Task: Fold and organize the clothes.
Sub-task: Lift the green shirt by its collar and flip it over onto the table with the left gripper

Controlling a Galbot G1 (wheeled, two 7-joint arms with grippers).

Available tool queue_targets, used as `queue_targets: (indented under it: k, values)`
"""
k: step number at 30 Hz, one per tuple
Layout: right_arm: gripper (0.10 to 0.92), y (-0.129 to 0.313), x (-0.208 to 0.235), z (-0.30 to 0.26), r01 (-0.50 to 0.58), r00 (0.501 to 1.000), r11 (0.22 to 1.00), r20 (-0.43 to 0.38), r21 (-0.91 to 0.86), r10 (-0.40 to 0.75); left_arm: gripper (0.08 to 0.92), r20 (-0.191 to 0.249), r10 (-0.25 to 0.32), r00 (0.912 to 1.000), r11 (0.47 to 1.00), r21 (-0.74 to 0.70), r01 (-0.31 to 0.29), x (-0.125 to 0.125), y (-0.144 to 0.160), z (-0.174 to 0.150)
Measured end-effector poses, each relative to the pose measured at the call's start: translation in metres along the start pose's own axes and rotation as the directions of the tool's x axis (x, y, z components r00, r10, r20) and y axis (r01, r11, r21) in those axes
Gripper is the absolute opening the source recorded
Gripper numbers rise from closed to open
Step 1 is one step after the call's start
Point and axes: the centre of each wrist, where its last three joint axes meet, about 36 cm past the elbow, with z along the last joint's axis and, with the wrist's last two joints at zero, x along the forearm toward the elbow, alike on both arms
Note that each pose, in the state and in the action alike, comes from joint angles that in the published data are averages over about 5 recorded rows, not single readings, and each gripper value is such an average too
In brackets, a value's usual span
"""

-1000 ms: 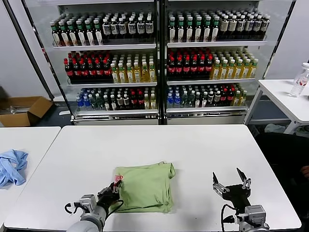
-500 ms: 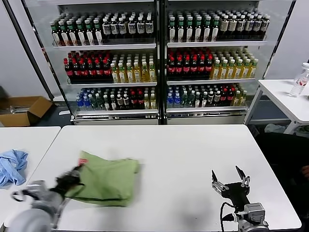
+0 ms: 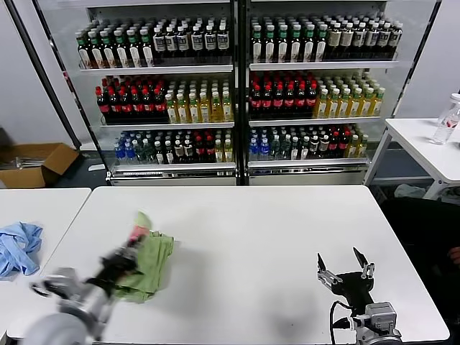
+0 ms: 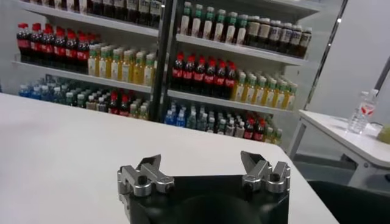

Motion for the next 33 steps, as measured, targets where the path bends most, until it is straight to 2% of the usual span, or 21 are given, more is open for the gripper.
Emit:
queue_targets:
  k: [2, 5, 9, 17, 23, 28, 33]
  values:
    - [0.823, -0.001, 0.000, 0.000, -0.002, 1.000, 1.000, 0.000, 0.002, 0.002, 0.102, -0.026, 0.063, 0.9977, 0.998, 0.029, -0.063, -0.009, -0.028, 0.019]
    - [0.822, -0.001, 0.000, 0.000, -0.003, 1.000, 1.000, -0.001, 0.002, 0.003, 0.102, -0.045, 0.147, 0.9881, 0.987, 0.075, -0.143, -0.021, -0.067, 0.038]
    - [0.823, 0.000, 0.000, 0.001, -0.002, 1.000, 1.000, -0.002, 0.002, 0.002, 0.102, -0.043, 0.203, 0.9782, 0.972, 0.126, -0.196, -0.036, -0.104, 0.050]
    - [0.823, -0.001, 0.000, 0.000, -0.005, 1.000, 1.000, -0.001, 0.006, 0.005, 0.102, -0.003, 0.211, 0.9775, 0.956, 0.209, -0.206, -0.071, -0.152, 0.056]
    - [0.823, -0.001, 0.002, -0.001, -0.009, 1.000, 1.000, 0.000, 0.009, 0.009, 0.111, 0.023, 0.202, 0.9792, 0.950, 0.241, -0.201, -0.090, -0.174, 0.056]
    - [0.823, 0.000, 0.003, -0.003, -0.009, 1.000, 1.000, 0.002, 0.011, 0.009, 0.227, 0.049, 0.185, 0.9815, 0.946, 0.260, -0.191, -0.105, -0.182, 0.054]
    - [0.823, -0.002, 0.001, -0.005, -0.012, 1.000, 1.000, 0.005, 0.019, 0.012, 0.374, 0.085, 0.200, 0.9762, 0.937, 0.275, -0.216, -0.108, -0.186, 0.050]
